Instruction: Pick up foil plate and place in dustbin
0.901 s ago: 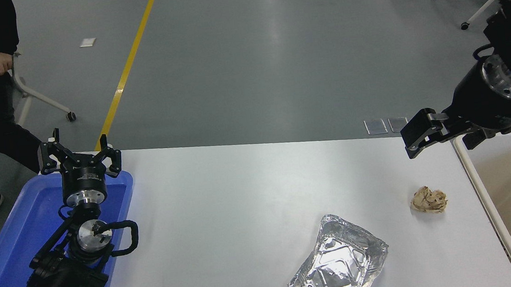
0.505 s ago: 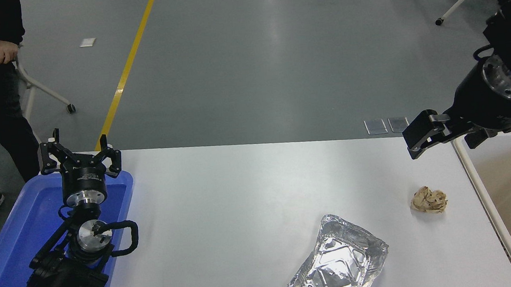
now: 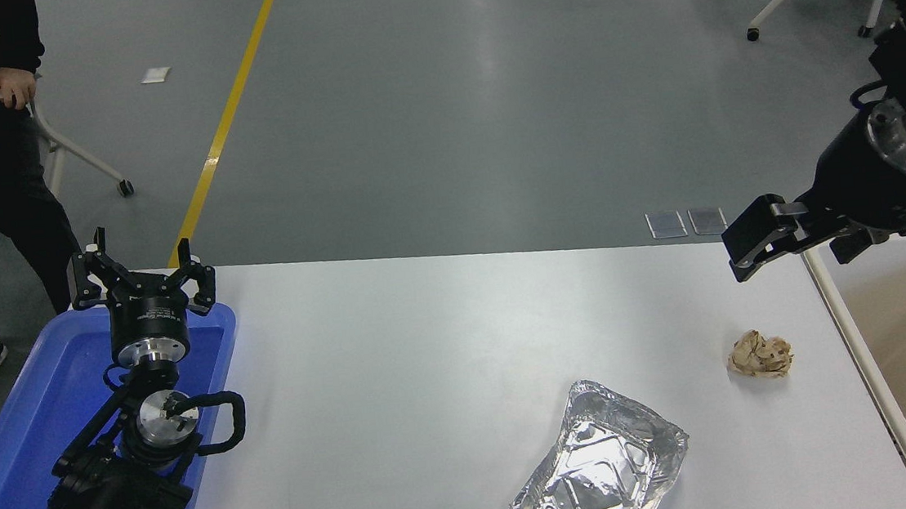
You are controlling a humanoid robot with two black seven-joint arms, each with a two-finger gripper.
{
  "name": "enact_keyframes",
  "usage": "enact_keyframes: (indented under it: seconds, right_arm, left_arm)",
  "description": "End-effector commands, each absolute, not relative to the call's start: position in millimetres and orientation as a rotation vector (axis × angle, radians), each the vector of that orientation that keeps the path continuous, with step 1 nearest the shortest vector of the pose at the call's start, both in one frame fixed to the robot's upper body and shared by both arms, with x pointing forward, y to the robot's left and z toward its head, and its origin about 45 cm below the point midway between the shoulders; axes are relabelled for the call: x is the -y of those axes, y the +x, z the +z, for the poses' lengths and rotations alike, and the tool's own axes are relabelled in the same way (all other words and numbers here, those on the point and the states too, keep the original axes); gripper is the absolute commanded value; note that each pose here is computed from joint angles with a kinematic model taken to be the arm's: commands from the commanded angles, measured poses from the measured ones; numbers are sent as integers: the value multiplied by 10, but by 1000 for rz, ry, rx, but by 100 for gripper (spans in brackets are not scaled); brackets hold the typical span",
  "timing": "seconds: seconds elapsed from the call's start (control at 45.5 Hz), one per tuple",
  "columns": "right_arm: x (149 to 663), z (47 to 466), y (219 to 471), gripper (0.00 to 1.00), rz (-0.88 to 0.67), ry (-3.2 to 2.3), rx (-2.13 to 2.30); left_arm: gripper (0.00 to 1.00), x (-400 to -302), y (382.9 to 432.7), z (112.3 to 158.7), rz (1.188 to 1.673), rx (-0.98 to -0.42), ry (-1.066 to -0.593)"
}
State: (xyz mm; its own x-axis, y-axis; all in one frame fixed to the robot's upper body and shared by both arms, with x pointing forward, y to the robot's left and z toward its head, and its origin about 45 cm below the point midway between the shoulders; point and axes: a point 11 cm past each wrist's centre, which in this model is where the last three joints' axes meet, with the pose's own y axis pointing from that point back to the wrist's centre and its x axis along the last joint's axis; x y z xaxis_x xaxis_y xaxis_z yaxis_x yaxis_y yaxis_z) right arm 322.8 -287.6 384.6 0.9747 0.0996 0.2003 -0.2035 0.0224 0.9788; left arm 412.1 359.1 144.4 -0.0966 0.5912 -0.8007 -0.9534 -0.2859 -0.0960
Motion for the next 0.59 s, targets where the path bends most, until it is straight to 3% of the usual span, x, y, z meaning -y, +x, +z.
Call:
enact_keyframes:
  seconds: [0.0, 0.33, 0.571]
  right_arm:
    - [2990, 3791, 3241, 100, 229, 1537, 91]
    - [3598, 3277, 3056, 100, 142, 1557, 72]
    - [3695, 2984, 3112, 100, 143, 1586, 85]
  left_arm:
    - [99, -3589, 4122, 1444, 1662, -555, -914]
    - [99, -3591, 4122, 1445, 1663, -554, -915]
    - [99, -3591, 4122, 1445, 1663, -554, -915]
